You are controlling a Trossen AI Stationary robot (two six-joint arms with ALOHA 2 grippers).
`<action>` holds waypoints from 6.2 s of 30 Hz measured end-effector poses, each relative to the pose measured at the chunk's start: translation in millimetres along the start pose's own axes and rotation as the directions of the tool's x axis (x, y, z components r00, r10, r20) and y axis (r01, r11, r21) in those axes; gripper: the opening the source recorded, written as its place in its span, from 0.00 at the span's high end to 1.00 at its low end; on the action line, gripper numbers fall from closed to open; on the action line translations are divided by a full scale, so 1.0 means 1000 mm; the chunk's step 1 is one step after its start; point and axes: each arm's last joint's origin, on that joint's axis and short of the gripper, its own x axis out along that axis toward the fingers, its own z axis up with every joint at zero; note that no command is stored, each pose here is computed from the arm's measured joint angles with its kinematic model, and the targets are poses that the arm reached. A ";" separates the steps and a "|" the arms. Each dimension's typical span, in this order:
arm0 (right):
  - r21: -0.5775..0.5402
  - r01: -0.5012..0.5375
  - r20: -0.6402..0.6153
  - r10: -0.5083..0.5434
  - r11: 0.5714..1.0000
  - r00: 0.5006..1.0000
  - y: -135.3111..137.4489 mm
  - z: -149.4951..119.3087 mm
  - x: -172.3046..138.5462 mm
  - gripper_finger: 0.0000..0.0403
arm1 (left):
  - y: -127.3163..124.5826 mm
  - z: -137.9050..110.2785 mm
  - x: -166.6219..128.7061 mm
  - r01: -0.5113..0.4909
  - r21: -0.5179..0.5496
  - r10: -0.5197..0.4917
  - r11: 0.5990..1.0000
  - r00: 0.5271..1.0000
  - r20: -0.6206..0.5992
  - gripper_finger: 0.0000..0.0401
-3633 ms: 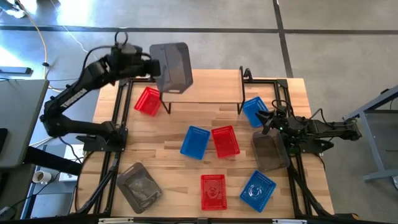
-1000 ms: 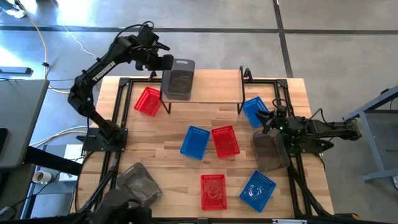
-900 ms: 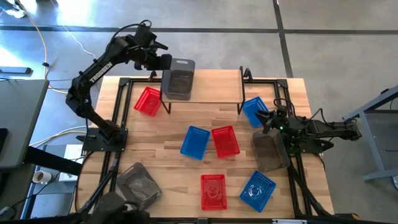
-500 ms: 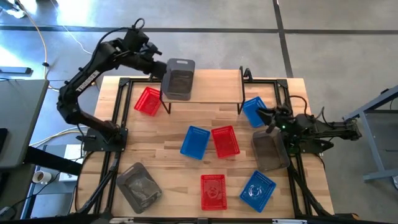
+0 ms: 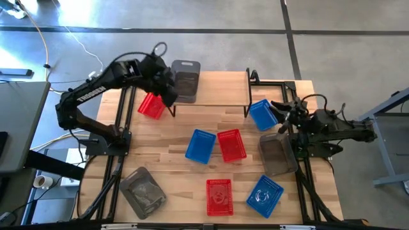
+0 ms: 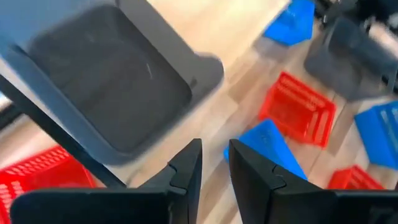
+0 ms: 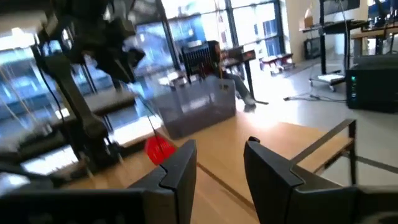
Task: Stack baskets on shelf by color
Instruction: Put the middle red bin on the shelf
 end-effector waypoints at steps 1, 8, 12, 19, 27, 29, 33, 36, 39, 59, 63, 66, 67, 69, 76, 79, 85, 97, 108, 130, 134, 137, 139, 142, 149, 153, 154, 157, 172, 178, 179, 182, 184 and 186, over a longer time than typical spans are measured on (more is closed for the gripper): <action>-0.023 0.005 -0.029 -0.006 1.000 1.000 0.001 0.004 0.000 0.71 | -0.002 -0.003 0.004 0.003 0.000 -0.003 1.000 1.000 -0.013 0.82; -0.116 -0.060 -0.280 0.025 0.991 0.960 0.012 0.023 0.007 0.71 | -0.014 -0.019 0.028 0.039 0.006 -0.039 0.999 0.998 -0.043 0.82; -0.115 -0.172 -0.394 0.114 0.978 0.912 0.025 0.030 0.017 0.71 | -0.026 -0.028 0.037 0.070 0.026 -0.068 0.997 0.995 -0.068 0.82; -0.121 -0.342 -0.553 0.223 0.932 0.803 0.047 0.025 0.041 0.71 | -0.047 -0.045 0.046 0.123 0.064 -0.116 0.990 0.989 -0.096 0.82; -0.037 -0.499 -0.682 0.343 0.866 0.645 0.068 0.004 0.066 0.71 | -0.062 -0.058 0.053 0.162 0.071 -0.153 0.984 0.981 -0.117 0.82; -0.013 -0.524 -0.708 0.362 0.852 0.606 0.072 -0.002 0.071 0.71 | -0.064 -0.059 0.052 0.167 0.071 -0.158 0.983 0.980 -0.118 0.82; -0.022 -0.589 -0.748 0.378 0.808 0.545 0.084 -0.016 0.077 0.71 | -0.067 -0.061 0.052 0.174 0.071 -0.164 0.982 0.979 -0.124 0.82; -0.025 -0.630 -0.772 0.385 0.776 0.506 0.095 -0.026 0.081 0.71 | -0.068 -0.062 0.052 0.175 0.069 -0.166 0.982 0.978 -0.126 0.82; -0.019 -0.654 -0.790 0.390 0.756 0.473 0.105 -0.036 0.083 0.71 | -0.068 -0.062 0.052 0.175 0.076 -0.165 0.982 0.978 -0.126 0.82; -0.086 -0.669 -0.906 0.222 0.738 0.361 0.135 -0.106 0.095 0.71 | -0.068 -0.062 0.052 0.180 0.084 -0.168 0.980 0.977 -0.130 0.82; -0.097 -0.668 -0.917 0.194 0.738 0.347 0.138 -0.118 0.098 0.71 | -0.069 -0.063 0.051 0.184 0.088 -0.171 0.979 0.976 -0.133 0.82; -0.100 -0.666 -0.931 0.167 0.739 0.325 0.138 -0.128 0.100 0.71 | -0.070 -0.063 0.051 0.187 0.090 -0.174 0.978 0.975 -0.135 0.82; -0.102 -0.666 -0.936 0.156 0.739 0.316 0.138 -0.132 0.101 0.71 | -0.070 -0.064 0.051 0.188 0.092 -0.174 0.978 0.975 -0.135 0.82; -0.102 -0.661 -0.943 0.139 0.743 0.302 0.138 -0.138 0.102 0.71 | -0.070 -0.064 0.051 0.186 0.093 -0.172 0.978 0.976 -0.134 0.82; -0.071 -0.613 -0.948 0.139 0.787 0.287 0.138 -0.141 0.102 0.92 | -0.070 -0.064 0.051 0.185 0.093 -0.171 0.978 0.976 -0.134 0.82; -0.067 -0.607 -0.951 0.134 0.792 0.280 0.140 -0.137 0.102 0.98 | -0.070 -0.064 0.051 0.185 0.093 -0.171 0.978 0.976 -0.134 0.82; -0.095 -0.604 -0.964 0.077 0.791 0.253 0.152 -0.117 0.105 0.99 | -0.070 -0.064 0.051 0.182 0.094 -0.169 0.979 0.977 -0.132 0.82; -0.143 -0.610 -0.964 0.029 0.779 0.263 0.157 -0.089 0.104 1.00 | -0.070 -0.064 0.051 0.182 0.094 -0.169 0.979 0.977 -0.132 0.82; -0.218 -0.548 -0.870 0.093 0.807 0.484 0.140 -0.026 0.085 1.00 | -0.070 -0.064 0.051 0.186 0.119 -0.170 0.975 0.977 -0.132 0.82; -0.611 -0.349 -0.516 -0.023 0.710 0.856 0.081 0.064 0.093 1.00 | -0.070 -0.063 0.051 0.183 0.093 -0.170 0.979 0.977 -0.130 0.82; -0.609 -0.311 -0.538 -0.092 0.729 0.838 0.066 0.075 0.112 1.00 | -0.070 -0.063 0.051 0.173 0.094 -0.161 0.980 0.979 -0.124 0.82; -0.596 -0.302 -0.580 -0.139 0.744 0.803 0.056 0.076 0.124 1.00 | -0.070 -0.063 0.051 0.170 0.095 -0.158 0.981 0.980 -0.122 0.82; -0.600 -0.304 -0.603 -0.169 0.740 0.779 0.051 0.073 0.131 1.00 | -0.070 -0.063 0.051 0.170 0.095 -0.158 0.981 0.980 -0.122 0.82; -0.585 -0.341 -0.650 -0.174 0.736 0.740 0.046 0.066 0.139 1.00 | -0.070 -0.063 0.051 0.170 0.095 -0.158 0.981 0.980 -0.122 0.82; -0.571 -0.391 -0.724 -0.217 0.722 0.655 0.035 0.046 0.159 1.00 | -0.070 -0.063 0.051 0.170 0.095 -0.158 0.981 0.980 -0.122 0.82; -0.570 -0.407 -0.748 -0.246 0.714 0.617 0.029 0.036 0.170 1.00 | -0.070 -0.063 0.051 0.170 0.095 -0.158 0.981 0.980 -0.122 0.82; -0.571 -0.411 -0.753 -0.253 0.711 0.608 0.028 0.034 0.172 1.00 | -0.070 -0.063 0.051 0.170 0.095 -0.158 0.981 0.980 -0.122 0.82; -0.565 -0.424 -0.767 -0.260 0.708 0.587 0.024 0.028 0.178 1.00 | -0.070 -0.063 0.051 0.170 0.095 -0.158 0.981 0.980 -0.122 0.82; -0.582 -0.470 -0.777 -0.283 0.664 0.563 0.022 0.021 0.184 1.00 | -0.070 -0.063 0.051 0.171 0.095 -0.158 0.981 0.980 -0.123 0.82; -0.588 -0.462 -0.771 -0.288 0.664 0.567 0.022 0.021 0.185 1.00 | -0.070 -0.063 0.051 0.171 0.095 -0.158 0.981 0.980 -0.123 0.82; -0.589 -0.461 -0.770 -0.288 0.664 0.569 0.022 0.021 0.185 1.00 | -0.070 -0.063 0.051 0.171 0.095 -0.158 0.981 0.980 -0.123 0.82; -0.589 -0.460 -0.770 -0.288 0.664 0.569 0.022 0.021 0.185 1.00 | -0.070 -0.063 0.051 0.170 0.095 -0.158 0.981 0.980 -0.123 0.82; -0.589 -0.460 -0.770 -0.288 0.664 0.569 0.022 0.021 0.185 1.00 | -0.070 -0.063 0.051 0.171 0.095 -0.158 0.981 0.980 -0.123 0.82; -0.589 -0.460 -0.770 -0.288 0.664 0.569 0.022 0.021 0.185 1.00 | -0.070 -0.063 0.051 0.171 0.095 -0.158 0.981 0.980 -0.123 0.82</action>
